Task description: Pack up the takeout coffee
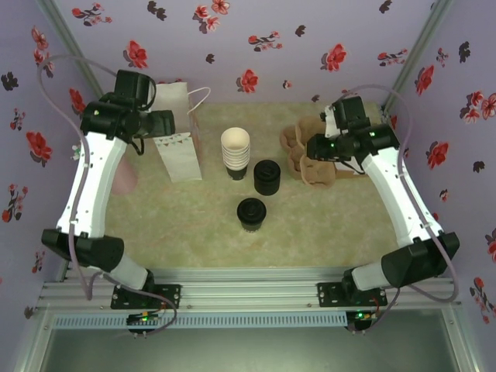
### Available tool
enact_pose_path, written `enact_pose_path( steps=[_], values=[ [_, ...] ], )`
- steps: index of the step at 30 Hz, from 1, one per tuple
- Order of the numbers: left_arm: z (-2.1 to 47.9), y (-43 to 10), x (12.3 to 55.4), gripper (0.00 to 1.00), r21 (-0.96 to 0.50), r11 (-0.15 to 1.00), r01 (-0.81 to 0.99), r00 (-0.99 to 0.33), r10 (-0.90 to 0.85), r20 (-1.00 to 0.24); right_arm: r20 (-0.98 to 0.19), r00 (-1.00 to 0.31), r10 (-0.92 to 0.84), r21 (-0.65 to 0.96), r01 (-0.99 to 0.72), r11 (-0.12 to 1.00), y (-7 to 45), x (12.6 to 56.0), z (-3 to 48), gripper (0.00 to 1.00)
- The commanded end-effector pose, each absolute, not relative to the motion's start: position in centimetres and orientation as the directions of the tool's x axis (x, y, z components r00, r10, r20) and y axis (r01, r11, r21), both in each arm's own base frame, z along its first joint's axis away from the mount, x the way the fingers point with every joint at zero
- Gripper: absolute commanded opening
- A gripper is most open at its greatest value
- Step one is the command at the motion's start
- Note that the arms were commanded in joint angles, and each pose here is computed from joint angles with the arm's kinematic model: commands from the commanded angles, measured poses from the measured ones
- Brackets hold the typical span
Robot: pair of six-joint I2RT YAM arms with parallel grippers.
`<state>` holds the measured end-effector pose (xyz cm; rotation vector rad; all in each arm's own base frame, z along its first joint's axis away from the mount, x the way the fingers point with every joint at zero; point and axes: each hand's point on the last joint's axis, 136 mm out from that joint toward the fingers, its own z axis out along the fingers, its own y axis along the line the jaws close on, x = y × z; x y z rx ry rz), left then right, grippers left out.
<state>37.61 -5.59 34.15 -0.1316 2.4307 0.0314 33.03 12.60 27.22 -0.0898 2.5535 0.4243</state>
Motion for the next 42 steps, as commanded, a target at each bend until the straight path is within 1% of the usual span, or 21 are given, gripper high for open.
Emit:
enact_pose_path(
  steps=[1,4,7,10,13,16,21,26,27,29,30,31,42],
  values=[
    [33.8,-3.9,38.3,0.78,0.000,0.990,-0.138,-0.776,-0.108,-0.621,-0.537,-0.842,0.046,0.305,-0.143,0.941,12.5,32.4,27.6,0.37],
    [32.9,-3.7,39.7,0.67,-0.059,0.988,-0.146,-0.788,-0.152,-0.597,-0.539,-0.841,0.047,0.305,-0.144,0.941,12.4,32.1,27.5,0.37],
    [31.7,-4.0,40.6,0.59,-0.112,0.983,-0.143,-0.805,-0.182,-0.565,-0.543,-0.839,0.047,0.305,-0.145,0.941,12.3,31.7,27.5,0.37],
    [30.6,-3.9,41.2,0.52,-0.136,0.979,-0.153,-0.814,-0.203,-0.544,-0.545,-0.837,0.049,0.303,-0.142,0.942,12.1,31.5,27.6,0.37],
    [30.0,-3.7,41.8,0.47,-0.171,0.971,-0.168,-0.810,-0.235,-0.537,-0.551,-0.833,0.051,0.300,-0.141,0.943,12.0,31.3,27.8,0.37],
    [29.5,-3.8,42.2,0.39,-0.204,0.964,-0.170,-0.811,-0.254,-0.526,-0.555,-0.830,0.049,0.299,-0.144,0.943,12.0,31.1,27.8,0.37],
    [28.1,-4.3,42.0,0.21,-0.221,0.960,-0.170,-0.833,-0.260,-0.489,-0.557,-0.829,0.054,0.307,-0.145,0.941,11.9,30.7,27.8,0.37],
    [27.6,-4.4,41.1,0.18,-0.240,0.953,-0.183,-0.836,-0.280,-0.472,-0.562,-0.826,0.055,0.309,-0.147,0.940,11.9,30.3,27.8,0.37],
    [27.7,-4.5,40.9,0.16,-0.247,0.951,-0.185,-0.835,-0.285,-0.471,-0.564,-0.824,0.055,0.307,-0.148,0.940,11.8,30.3,27.8,0.37],
    [28.0,-4.5,40.4,0.08,-0.257,0.947,-0.194,-0.830,-0.298,-0.472,-0.567,-0.822,0.056,0.308,-0.148,0.940,11.8,30.1,27.8,0.37],
    [28.1,-4.5,40.0,0.02,-0.264,0.943,-0.205,-0.827,-0.311,-0.469,-0.569,-0.820,0.056,0.308,-0.150,0.940,11.8,30.0,27.9,0.37],
    [28.3,-4.4,39.7,0.00,-0.270,0.938,-0.218,-0.824,-0.325,-0.465,-0.573,-0.818,0.058,0.308,-0.149,0.940,11.7,30.0,27.9,0.37],
    [30.9,-6.0,34.2,0.00,-0.418,0.852,-0.314,-0.757,-0.490,-0.432,-0.586,-0.808,0.063,0.320,-0.159,0.934,11.8,29.6,28.5,0.37]
  ],
)
